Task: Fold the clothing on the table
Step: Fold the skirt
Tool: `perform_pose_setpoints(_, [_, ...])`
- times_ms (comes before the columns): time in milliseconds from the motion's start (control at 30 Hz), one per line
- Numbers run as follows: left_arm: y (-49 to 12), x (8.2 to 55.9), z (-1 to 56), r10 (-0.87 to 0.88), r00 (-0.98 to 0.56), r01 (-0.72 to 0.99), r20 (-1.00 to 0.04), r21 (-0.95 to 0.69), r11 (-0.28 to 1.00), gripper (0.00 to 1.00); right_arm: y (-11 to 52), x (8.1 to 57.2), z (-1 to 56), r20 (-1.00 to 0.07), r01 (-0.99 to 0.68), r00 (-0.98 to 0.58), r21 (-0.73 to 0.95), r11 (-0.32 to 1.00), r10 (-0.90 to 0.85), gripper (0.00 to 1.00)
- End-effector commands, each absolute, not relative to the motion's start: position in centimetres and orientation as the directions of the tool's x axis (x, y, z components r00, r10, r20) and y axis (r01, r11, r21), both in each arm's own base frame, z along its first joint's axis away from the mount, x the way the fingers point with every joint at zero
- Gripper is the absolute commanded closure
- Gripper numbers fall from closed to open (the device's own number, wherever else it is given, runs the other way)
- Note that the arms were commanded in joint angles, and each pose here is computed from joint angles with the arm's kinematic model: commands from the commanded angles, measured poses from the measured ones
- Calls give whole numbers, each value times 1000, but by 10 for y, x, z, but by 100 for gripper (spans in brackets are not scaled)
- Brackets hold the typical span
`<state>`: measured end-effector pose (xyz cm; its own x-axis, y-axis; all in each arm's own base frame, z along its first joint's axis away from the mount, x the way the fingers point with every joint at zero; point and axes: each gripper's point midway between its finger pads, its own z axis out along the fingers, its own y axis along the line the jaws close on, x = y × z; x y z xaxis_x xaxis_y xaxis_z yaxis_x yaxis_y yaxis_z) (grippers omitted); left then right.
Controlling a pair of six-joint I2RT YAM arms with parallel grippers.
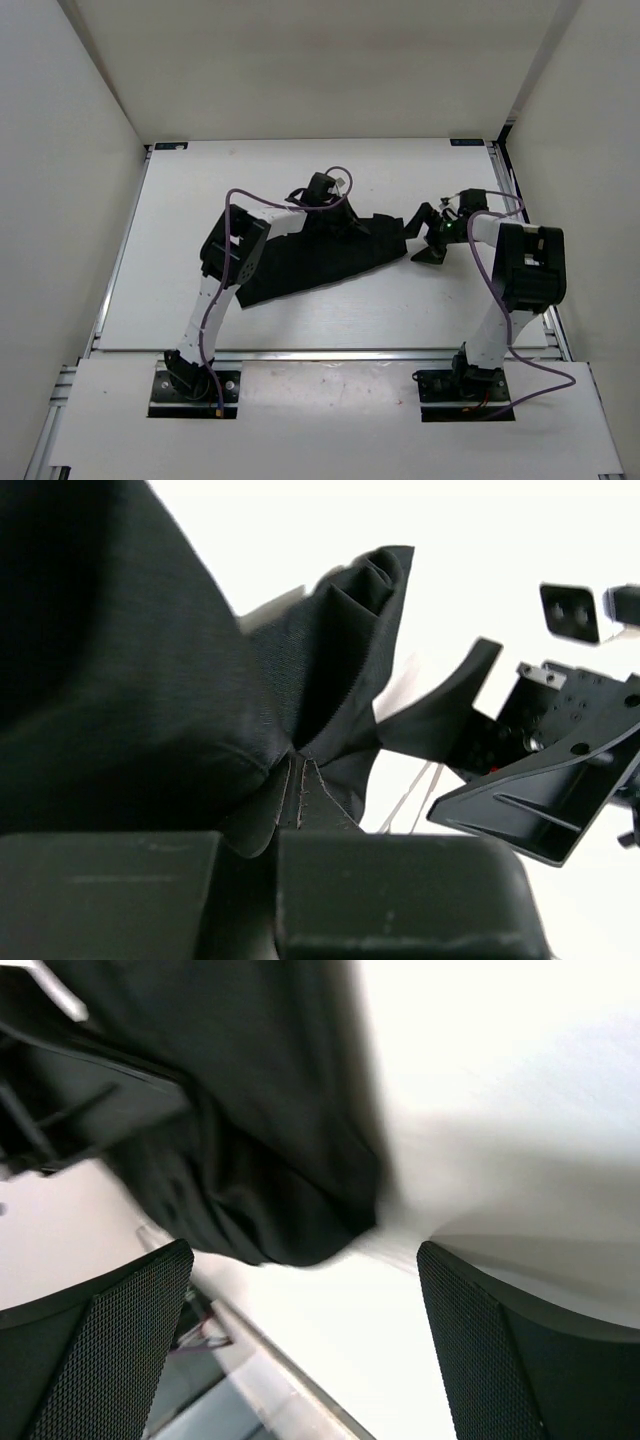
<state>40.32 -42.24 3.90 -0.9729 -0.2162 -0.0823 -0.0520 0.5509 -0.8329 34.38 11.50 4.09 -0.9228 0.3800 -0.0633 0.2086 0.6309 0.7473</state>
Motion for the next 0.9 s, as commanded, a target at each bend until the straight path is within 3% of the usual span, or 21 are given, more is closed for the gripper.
perform_pose_setpoints(0, [-411,407,56,-222,-970,-36,-102,-839,544,100,76,309,-3,-47,316,-918,513,798,394,1])
perform_pose_setpoints(333, [-415,397,29,-187,-980,-55,-66,-817,574,100,114,325,-25,46,342,-919,591,731,392,1])
perform_pose_setpoints(533, [-419,397,18,-175,-983,-61,-51,-811,582,100,158,322,-22,46,281,-939,671,686,340,1])
perform_pose_setpoints(867, [-424,404,36,-180,-982,-55,-53,-838,543,100,182,319,-28,43,231,-961,666,709,274,4])
